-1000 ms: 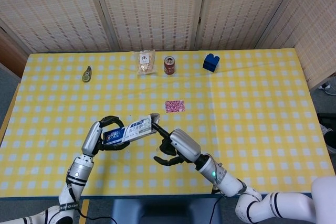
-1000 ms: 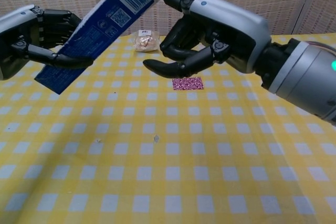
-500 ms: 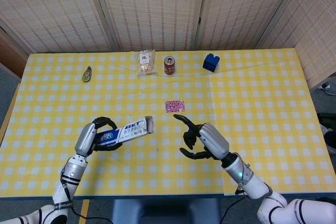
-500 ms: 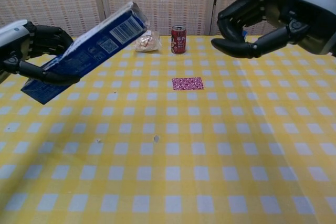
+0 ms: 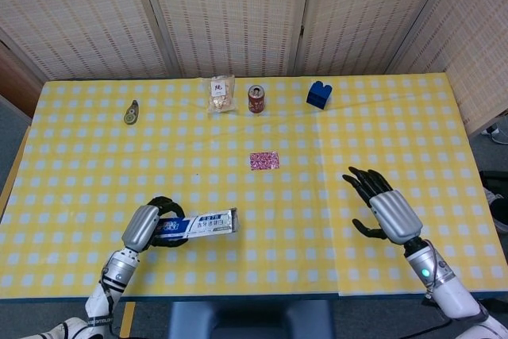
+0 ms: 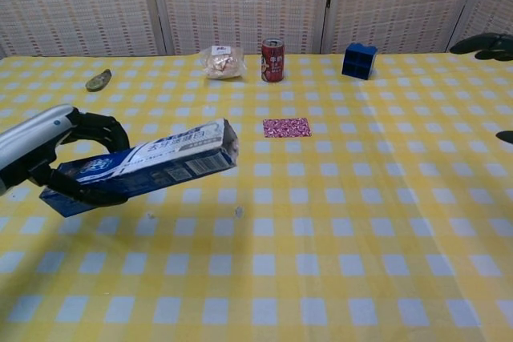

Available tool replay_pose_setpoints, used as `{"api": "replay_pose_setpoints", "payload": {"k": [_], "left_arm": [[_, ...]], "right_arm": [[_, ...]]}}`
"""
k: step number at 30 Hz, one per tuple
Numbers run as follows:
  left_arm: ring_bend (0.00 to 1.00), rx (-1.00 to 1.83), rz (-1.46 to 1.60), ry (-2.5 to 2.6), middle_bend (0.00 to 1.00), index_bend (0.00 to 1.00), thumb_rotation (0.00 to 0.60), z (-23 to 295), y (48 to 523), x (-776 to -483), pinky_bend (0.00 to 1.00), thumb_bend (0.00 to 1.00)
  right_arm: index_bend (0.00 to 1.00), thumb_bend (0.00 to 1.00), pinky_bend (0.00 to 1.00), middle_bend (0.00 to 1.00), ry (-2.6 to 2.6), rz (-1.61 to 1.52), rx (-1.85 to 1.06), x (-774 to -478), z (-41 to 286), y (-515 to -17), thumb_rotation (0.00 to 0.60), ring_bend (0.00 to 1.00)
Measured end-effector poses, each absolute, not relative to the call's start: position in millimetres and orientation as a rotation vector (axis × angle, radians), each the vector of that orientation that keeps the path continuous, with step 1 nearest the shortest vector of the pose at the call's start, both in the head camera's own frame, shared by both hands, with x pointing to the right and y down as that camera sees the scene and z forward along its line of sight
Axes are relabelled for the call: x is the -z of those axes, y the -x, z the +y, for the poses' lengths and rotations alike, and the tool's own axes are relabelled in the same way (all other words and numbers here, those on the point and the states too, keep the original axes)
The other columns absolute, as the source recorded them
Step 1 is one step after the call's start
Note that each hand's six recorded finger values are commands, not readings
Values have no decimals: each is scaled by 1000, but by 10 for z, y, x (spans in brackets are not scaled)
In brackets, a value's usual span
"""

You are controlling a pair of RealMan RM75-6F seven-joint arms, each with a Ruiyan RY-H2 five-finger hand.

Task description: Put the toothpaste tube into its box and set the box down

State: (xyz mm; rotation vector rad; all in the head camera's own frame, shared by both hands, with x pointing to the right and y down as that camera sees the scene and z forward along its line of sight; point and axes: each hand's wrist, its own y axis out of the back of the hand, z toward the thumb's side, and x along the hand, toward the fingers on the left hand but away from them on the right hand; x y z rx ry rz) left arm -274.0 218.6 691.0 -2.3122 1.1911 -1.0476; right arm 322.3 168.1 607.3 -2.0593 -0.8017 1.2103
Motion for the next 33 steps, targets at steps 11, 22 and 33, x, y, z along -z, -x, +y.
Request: {"api": "replay_pose_setpoints", "payload": {"k": [11,22,33], "left_arm": [[162,1129,1065,2251,344,267,600,2385,2684,-7337,90,151],[0,1055,1039,2259,0,0,600,2325,2578,-7228,0,155],[0,1051,952,2057,0,0,600,2077,3206,-6467,0,151]], "right_arm": [[0,379,0,0,2069,-817,-1305,-6090,1756,-3596,600,0],[0,380,0,0,2025,-841,-1347,-5998,1737,-3779,600,0],[0,380,0,0,1810,-782,-1430,-5826,1867,-4012,600,0]]}}
